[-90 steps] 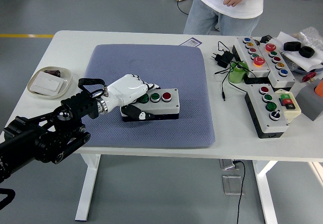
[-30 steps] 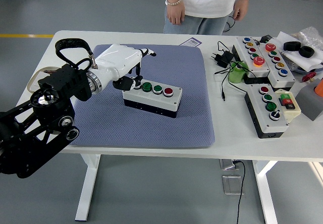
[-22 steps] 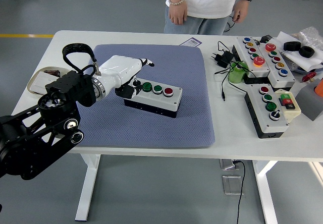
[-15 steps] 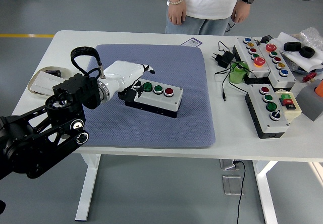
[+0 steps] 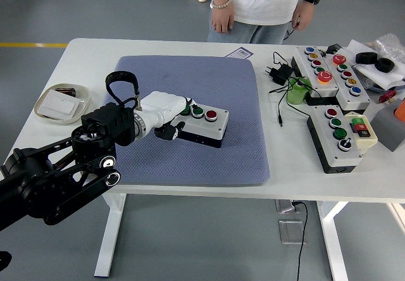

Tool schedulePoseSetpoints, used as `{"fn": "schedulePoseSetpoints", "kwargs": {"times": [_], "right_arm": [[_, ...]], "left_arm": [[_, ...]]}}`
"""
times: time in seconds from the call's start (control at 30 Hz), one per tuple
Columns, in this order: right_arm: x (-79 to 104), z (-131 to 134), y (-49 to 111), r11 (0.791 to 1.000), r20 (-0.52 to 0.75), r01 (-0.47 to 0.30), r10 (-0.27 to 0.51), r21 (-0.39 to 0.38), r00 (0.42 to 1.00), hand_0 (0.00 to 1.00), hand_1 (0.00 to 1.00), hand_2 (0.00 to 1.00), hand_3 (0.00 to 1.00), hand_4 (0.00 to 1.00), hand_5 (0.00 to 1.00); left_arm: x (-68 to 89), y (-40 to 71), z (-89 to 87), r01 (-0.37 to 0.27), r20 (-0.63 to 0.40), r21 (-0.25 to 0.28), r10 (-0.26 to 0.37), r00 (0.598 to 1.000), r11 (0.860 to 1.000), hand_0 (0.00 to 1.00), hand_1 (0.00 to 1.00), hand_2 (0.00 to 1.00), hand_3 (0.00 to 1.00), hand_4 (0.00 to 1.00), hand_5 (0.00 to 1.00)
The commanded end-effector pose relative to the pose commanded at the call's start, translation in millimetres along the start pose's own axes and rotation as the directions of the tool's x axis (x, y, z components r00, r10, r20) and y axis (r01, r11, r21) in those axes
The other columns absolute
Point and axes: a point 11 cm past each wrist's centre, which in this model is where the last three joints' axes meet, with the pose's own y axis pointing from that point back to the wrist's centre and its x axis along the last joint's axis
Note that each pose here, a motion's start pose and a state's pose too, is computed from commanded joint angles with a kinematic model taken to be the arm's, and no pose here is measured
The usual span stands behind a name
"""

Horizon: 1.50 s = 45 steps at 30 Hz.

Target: Pick up the button,place it on the desk,press the button,press the button

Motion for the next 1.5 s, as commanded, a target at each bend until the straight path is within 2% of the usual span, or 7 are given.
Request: {"fn": "schedulePoseSetpoints", "kwargs": {"times": [0.4,0.8,1.17,1.3,1.5], "right_arm": [[-1.3,-4.2,1.3,1.000,0.007,0.004,-0.004,0.008,1.000,0.643,0.507,0.546,0.588,0.235,0.349],[-0.5,-3.4,0.9,1.000,0.006,0.003,-0.003,0.007,1.000,0.643,0.507,0.546,0.588,0.234,0.348],[1.3,-2.1,0.2,1.000,0.003,0.000,0.000,0.006,1.000,0.643,0.507,0.547,0.588,0.234,0.348],[1.8,-1.4,-0.1,1.000,0.004,-0.001,0.001,0.005,1.000,0.643,0.507,0.547,0.588,0.234,0.348],[2.4,-0.3,-0.5,1.000,0.003,-0.003,0.003,0.002,1.000,0.643,0.508,0.546,0.587,0.234,0.344]], "left_arm": [[5.7,-4.5,1.1,0.000,0.010,0.003,0.000,1.000,1.000,0.031,0.002,0.032,0.829,0.390,0.002],[-4.7,-7.5,7.8,0.038,0.039,0.000,-0.038,0.999,0.999,0.031,0.002,0.031,0.827,0.388,0.002],[-15.8,-12.5,-2.1,0.081,0.067,0.040,-0.084,0.994,0.996,0.031,0.002,0.031,0.827,0.385,0.002],[-11.9,-11.4,-1.5,0.052,0.048,0.034,-0.053,0.997,0.998,0.031,0.002,0.031,0.827,0.385,0.002],[11.8,-6.2,10.3,-0.051,0.007,-0.008,0.051,0.999,0.999,0.031,0.002,0.032,0.832,0.385,0.002]]}}
